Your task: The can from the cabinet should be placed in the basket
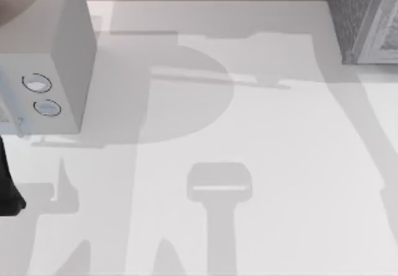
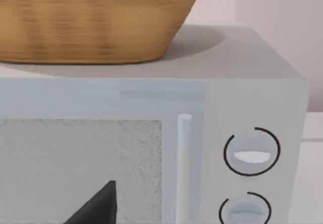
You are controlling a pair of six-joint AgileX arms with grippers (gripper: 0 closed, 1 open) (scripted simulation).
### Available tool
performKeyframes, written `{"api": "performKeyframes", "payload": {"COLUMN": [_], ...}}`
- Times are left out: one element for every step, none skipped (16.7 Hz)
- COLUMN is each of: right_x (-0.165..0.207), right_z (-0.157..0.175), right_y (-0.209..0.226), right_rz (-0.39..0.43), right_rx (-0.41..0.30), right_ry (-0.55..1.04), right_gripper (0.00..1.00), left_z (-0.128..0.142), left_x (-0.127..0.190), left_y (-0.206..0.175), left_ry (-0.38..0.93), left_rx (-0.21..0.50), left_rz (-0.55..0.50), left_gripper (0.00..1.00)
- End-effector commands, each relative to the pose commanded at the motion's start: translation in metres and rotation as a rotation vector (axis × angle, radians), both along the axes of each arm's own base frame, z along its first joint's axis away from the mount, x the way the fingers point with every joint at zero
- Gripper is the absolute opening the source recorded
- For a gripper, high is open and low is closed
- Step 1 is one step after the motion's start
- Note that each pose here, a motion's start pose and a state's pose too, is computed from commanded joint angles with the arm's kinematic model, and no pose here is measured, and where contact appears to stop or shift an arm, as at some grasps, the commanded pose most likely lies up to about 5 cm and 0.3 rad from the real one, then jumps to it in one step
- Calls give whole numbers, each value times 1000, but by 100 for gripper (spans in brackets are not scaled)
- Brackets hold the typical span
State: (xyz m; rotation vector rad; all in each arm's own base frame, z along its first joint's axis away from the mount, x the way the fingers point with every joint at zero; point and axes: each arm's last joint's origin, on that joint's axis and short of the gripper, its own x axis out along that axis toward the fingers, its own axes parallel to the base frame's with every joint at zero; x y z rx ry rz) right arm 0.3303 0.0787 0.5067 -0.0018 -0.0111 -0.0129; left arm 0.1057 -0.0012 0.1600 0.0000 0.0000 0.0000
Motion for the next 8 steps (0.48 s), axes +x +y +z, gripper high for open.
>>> {"api": "performKeyframes", "payload": {"right_x": [0, 0, 0, 0, -2, -9, -21, -36], "right_z": [0, 0, 0, 0, 1, 6, 13, 21], "right_y": [0, 0, 0, 0, 1, 3, 6, 10], "right_rz": [0, 0, 0, 1, 1, 3, 5, 6], "right_rx": [0, 0, 0, 1, 2, 3, 6, 8], "right_ry": [0, 0, 0, 0, -2, -9, -17, -23], "right_gripper": [0, 0, 0, 0, 0, 0, 0, 0], "left_z": [0, 0, 0, 0, 0, 0, 0, 0], "left_x": [0, 0, 0, 0, 0, 0, 0, 0], "left_y": [0, 0, 0, 0, 0, 0, 0, 0], "left_ry": [0, 0, 0, 0, 0, 0, 0, 0], "left_rx": [0, 0, 0, 0, 0, 0, 0, 0], "left_rz": [0, 0, 0, 0, 0, 0, 0, 0], "left_gripper": [100, 100, 100, 100, 100, 100, 100, 100]}}
